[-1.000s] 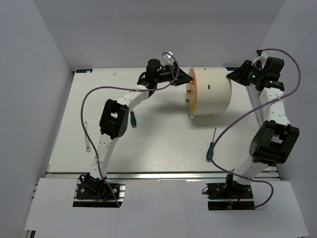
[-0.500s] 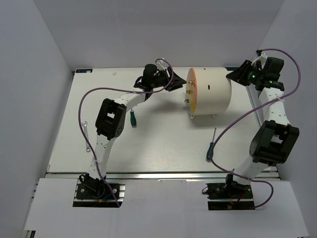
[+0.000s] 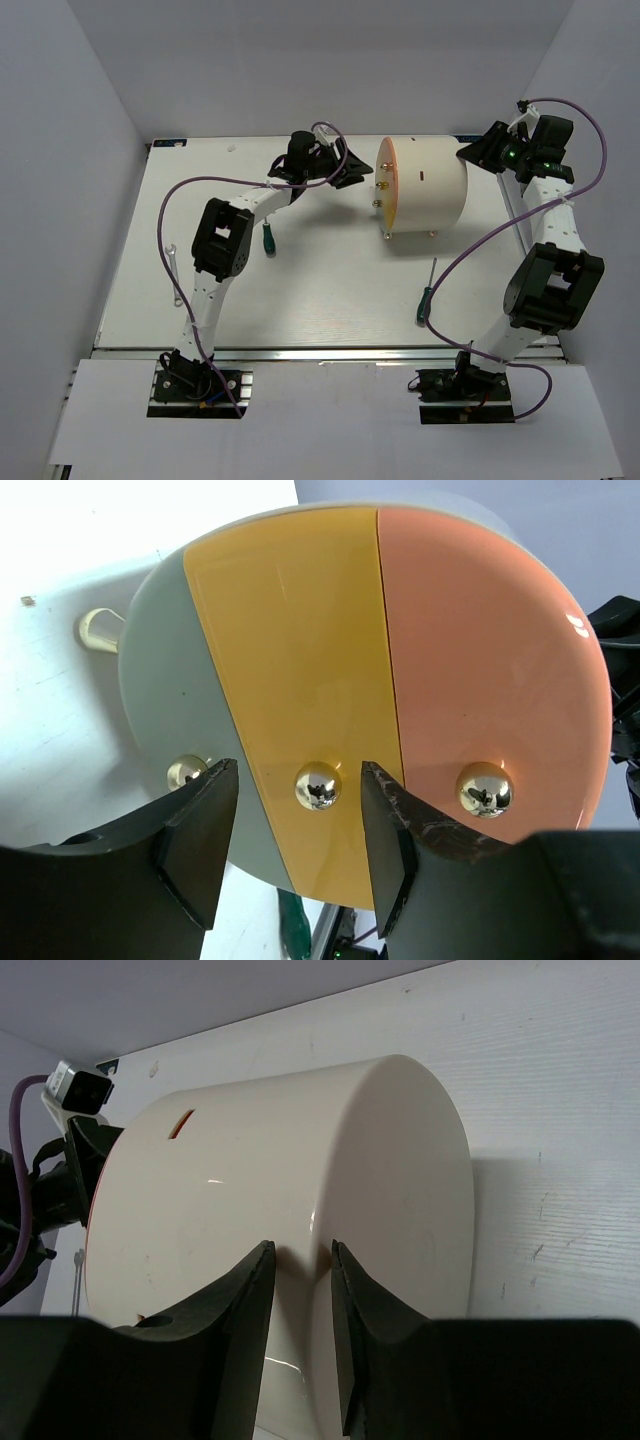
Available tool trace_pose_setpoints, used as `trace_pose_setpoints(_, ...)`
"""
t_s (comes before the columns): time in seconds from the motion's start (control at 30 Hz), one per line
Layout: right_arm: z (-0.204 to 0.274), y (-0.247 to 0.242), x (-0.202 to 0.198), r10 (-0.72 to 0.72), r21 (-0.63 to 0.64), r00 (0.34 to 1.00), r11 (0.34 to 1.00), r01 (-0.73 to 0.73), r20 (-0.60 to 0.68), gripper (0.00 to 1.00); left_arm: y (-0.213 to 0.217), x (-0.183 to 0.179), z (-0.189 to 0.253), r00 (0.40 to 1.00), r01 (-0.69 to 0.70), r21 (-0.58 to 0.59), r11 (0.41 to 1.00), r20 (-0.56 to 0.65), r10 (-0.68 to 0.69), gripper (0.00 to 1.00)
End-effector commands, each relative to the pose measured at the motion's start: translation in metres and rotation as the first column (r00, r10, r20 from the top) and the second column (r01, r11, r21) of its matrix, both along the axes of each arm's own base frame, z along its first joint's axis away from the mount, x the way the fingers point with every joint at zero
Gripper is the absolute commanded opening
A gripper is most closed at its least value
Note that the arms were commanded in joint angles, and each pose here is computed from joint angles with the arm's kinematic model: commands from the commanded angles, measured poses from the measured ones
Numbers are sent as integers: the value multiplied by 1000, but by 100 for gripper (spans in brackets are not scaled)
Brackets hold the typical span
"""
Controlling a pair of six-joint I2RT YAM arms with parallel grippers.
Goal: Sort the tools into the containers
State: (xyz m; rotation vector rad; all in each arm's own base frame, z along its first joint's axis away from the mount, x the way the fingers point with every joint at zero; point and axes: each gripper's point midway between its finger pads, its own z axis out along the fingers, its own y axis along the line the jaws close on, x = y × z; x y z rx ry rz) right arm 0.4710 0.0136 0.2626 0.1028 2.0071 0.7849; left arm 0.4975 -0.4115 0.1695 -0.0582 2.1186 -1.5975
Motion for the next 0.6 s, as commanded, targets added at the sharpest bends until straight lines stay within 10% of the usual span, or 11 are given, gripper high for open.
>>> trace_pose_setpoints(0.0, -28, 2, -6, 11, 9, 996, 1000, -10, -89, 34, -10, -8, 21, 998, 50, -16, 999, 31, -50, 62)
trace_pose_setpoints(0.57, -34, 3, -8, 13, 16, 994, 1000, -12, -105, 35, -46, -33, 4, 992, 126, -25, 992, -10, -126, 55)
